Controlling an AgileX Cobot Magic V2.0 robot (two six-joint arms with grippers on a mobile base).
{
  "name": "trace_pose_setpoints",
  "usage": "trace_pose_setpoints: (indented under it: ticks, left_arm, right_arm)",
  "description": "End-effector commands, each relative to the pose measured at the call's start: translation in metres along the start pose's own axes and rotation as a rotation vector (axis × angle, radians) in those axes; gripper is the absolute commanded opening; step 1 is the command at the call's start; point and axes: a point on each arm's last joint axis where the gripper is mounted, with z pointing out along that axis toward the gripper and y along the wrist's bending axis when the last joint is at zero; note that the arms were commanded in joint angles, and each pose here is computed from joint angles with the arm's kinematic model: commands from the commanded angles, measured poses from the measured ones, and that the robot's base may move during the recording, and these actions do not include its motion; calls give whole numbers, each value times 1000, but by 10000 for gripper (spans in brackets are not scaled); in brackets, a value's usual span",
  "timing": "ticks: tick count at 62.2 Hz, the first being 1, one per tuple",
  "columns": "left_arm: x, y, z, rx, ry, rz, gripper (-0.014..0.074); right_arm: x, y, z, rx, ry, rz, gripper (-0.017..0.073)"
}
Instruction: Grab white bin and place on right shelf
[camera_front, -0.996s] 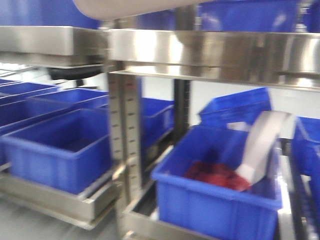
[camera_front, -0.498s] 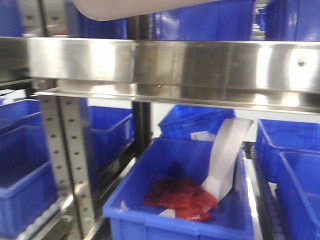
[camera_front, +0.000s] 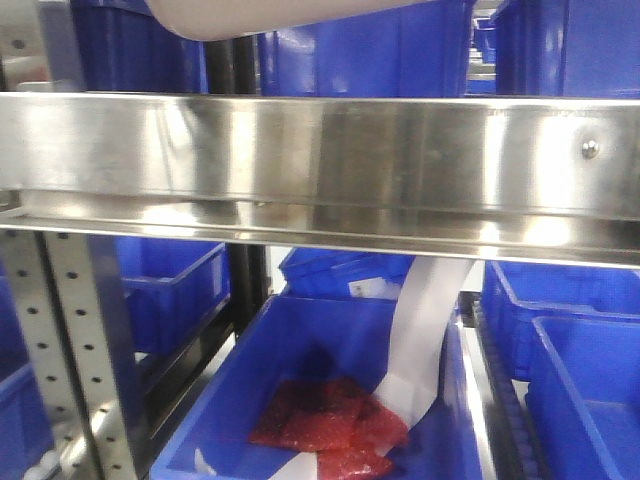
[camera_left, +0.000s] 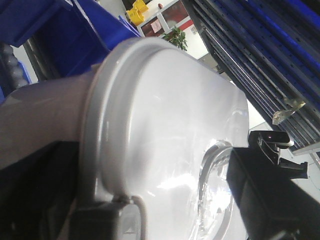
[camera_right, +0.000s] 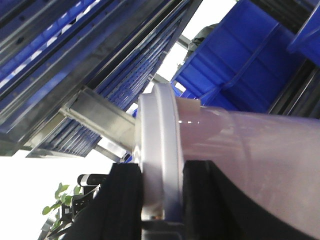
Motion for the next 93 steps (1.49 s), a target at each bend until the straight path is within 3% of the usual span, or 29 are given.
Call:
trace_pose_setpoints:
  ticks: [1,93]
  left_arm:
    - [7,-52,-5,240,56,31,-126]
    - [6,-53,-5,250,50,27,-126]
  right_arm:
    - [-1,38,-4,-194,-11,16,57]
    - [-1,38,-4,-195,-9,16,57]
